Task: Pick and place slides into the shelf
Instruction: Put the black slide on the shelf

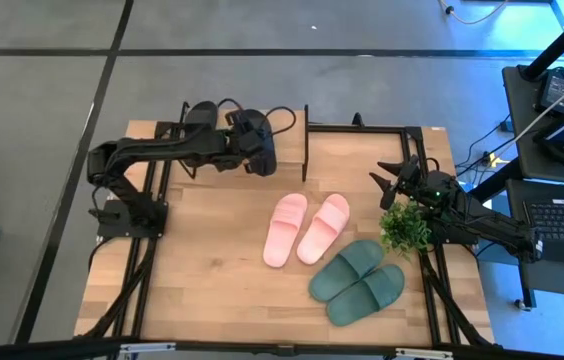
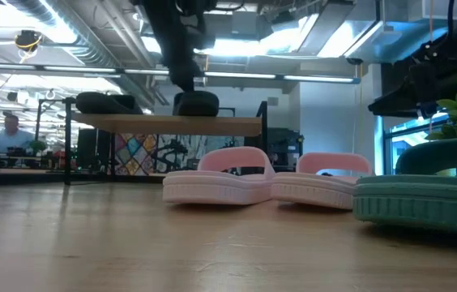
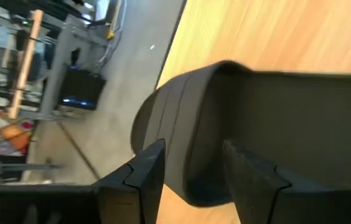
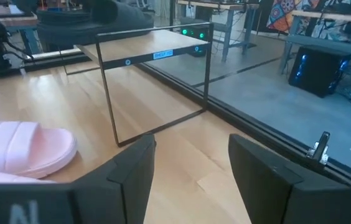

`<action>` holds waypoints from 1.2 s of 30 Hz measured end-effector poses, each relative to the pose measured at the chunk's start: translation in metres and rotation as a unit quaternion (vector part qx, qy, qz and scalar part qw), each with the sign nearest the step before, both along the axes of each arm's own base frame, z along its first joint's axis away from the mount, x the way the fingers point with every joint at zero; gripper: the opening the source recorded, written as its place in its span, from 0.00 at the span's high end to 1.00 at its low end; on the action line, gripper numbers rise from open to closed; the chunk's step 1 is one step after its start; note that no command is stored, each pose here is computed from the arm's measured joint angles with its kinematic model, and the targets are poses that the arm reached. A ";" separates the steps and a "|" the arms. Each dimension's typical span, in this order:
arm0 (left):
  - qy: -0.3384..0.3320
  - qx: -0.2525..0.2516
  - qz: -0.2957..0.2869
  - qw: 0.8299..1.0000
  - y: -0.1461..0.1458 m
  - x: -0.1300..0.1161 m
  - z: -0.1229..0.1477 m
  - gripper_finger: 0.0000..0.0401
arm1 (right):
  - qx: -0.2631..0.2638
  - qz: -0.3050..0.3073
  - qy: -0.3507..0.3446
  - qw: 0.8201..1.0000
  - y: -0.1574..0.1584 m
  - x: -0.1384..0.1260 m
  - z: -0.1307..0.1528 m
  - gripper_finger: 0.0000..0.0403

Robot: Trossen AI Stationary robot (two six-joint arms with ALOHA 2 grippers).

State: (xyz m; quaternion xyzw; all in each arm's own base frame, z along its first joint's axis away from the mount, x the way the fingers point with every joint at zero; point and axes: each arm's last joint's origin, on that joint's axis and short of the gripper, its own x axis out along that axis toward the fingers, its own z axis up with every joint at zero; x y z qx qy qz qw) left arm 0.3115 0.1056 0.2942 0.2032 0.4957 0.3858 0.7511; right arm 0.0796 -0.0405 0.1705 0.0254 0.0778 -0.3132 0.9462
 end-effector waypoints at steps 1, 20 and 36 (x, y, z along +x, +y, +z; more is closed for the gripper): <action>0.011 0.007 0.003 1.000 0.002 0.000 -0.002 0.62 | 0.003 -0.001 -0.002 1.000 0.000 0.000 0.000 0.49; 0.006 -0.014 0.021 1.000 0.024 0.002 -0.012 0.62 | 0.003 -0.001 -0.002 1.000 0.000 0.000 0.000 0.49; 0.033 0.014 0.021 0.999 0.025 0.001 -0.010 0.84 | 0.003 -0.001 -0.002 1.000 0.000 0.000 0.000 0.49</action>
